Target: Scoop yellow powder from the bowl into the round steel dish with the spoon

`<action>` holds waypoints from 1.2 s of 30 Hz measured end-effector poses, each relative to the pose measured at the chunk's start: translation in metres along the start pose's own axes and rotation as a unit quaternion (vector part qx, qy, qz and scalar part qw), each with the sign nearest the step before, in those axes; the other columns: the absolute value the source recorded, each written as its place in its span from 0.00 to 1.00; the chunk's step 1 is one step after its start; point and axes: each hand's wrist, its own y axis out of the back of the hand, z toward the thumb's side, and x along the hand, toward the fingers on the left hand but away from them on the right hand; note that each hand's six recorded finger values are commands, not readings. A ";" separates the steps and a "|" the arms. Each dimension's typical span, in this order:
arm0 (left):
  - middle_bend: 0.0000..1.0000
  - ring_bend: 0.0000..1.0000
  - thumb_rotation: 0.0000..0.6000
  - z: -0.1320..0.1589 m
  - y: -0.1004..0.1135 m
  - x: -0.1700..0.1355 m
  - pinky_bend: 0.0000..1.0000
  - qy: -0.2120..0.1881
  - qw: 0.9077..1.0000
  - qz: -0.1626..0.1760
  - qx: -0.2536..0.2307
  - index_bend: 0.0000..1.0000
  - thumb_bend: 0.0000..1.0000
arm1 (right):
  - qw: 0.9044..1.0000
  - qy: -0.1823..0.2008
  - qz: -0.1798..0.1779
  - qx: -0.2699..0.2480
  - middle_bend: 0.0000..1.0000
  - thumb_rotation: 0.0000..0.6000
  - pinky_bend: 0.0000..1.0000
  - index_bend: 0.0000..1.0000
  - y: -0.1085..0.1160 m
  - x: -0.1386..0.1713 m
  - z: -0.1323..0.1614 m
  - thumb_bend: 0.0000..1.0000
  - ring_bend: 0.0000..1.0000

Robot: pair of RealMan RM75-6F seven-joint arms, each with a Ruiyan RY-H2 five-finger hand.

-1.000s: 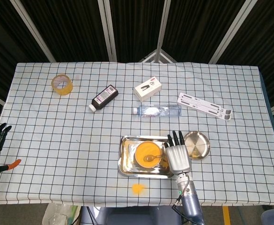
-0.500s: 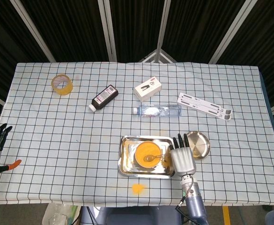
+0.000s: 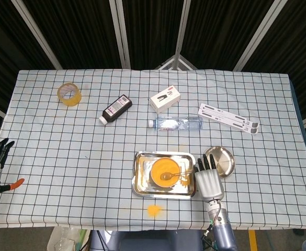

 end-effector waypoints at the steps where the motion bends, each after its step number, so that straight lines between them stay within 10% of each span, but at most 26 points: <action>1: 0.00 0.00 1.00 0.000 0.000 0.000 0.00 0.000 1.000 0.000 0.000 0.00 0.00 | 1.000 0.001 0.000 -0.001 0.17 1.00 0.00 0.39 0.000 0.000 0.000 0.55 0.00; 36: 0.00 0.00 1.00 0.000 -0.002 0.001 0.00 0.003 1.000 -0.004 -0.001 0.00 0.00 | 1.000 0.025 -0.011 -0.005 0.17 1.00 0.00 0.34 0.002 0.002 0.018 0.55 0.00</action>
